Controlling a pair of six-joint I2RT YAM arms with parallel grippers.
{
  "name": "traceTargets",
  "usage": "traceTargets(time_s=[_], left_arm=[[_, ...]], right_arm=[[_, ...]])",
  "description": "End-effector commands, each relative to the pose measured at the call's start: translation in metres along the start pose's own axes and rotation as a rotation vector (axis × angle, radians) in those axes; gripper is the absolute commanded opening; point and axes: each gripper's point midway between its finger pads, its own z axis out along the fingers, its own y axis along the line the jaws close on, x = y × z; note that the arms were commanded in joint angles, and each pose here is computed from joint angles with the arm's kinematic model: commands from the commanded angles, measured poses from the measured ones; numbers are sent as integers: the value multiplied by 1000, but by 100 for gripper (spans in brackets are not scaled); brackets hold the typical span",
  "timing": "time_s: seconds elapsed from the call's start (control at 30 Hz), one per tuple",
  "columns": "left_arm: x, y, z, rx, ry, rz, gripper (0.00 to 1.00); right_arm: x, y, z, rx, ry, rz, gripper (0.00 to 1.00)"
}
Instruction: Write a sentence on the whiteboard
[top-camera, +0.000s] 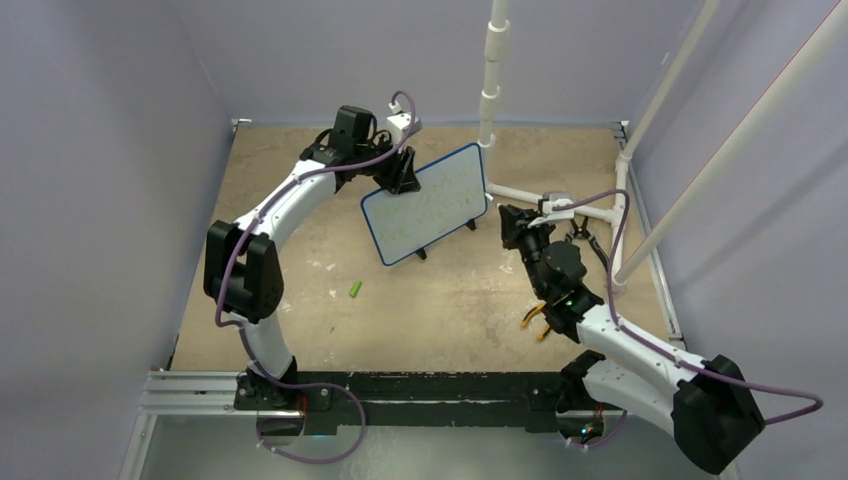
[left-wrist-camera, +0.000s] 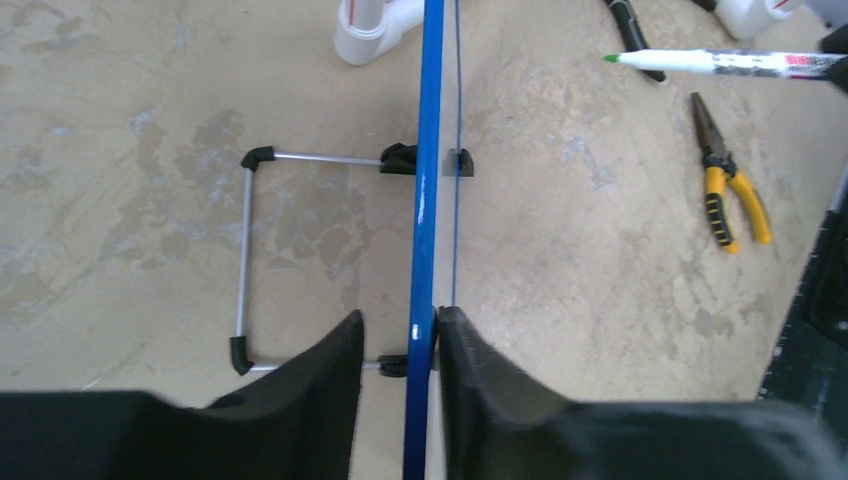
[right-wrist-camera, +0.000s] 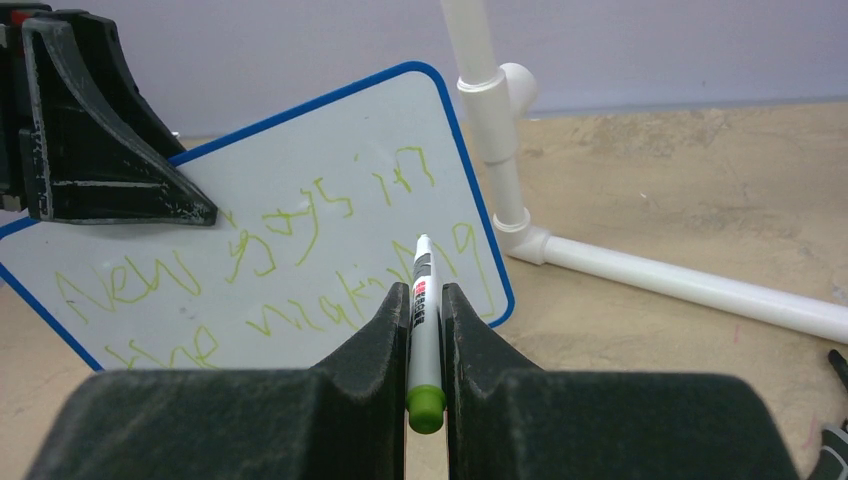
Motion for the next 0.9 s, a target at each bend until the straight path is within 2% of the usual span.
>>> traceTargets(time_s=[0.0,0.07,0.17,0.37,0.5,0.63,0.87], left_arm=[[-31,9,-25,-102,-113,33,47],[-39,10,-33,-128,-148,40,62],[-58,12,-49,-191,-225,45,74],[-92,16,-111,-391,-410,1,80],[-87,3,-155,-487,-485,-61,80],[-33,-13,-177,-538,-448,-207,80],[108,-26,-180,-650,-286,-529,76]], right_arm=[[17,-11,-10,38,63,-4,0],[23,-11,-10,41,85,4,0],[23,-9,-9,36,85,11,0],[16,2,-17,-41,76,18,0],[4,7,-24,-78,51,7,0],[-9,19,-33,-162,8,5,0],[-30,23,-48,-195,-60,81,0]])
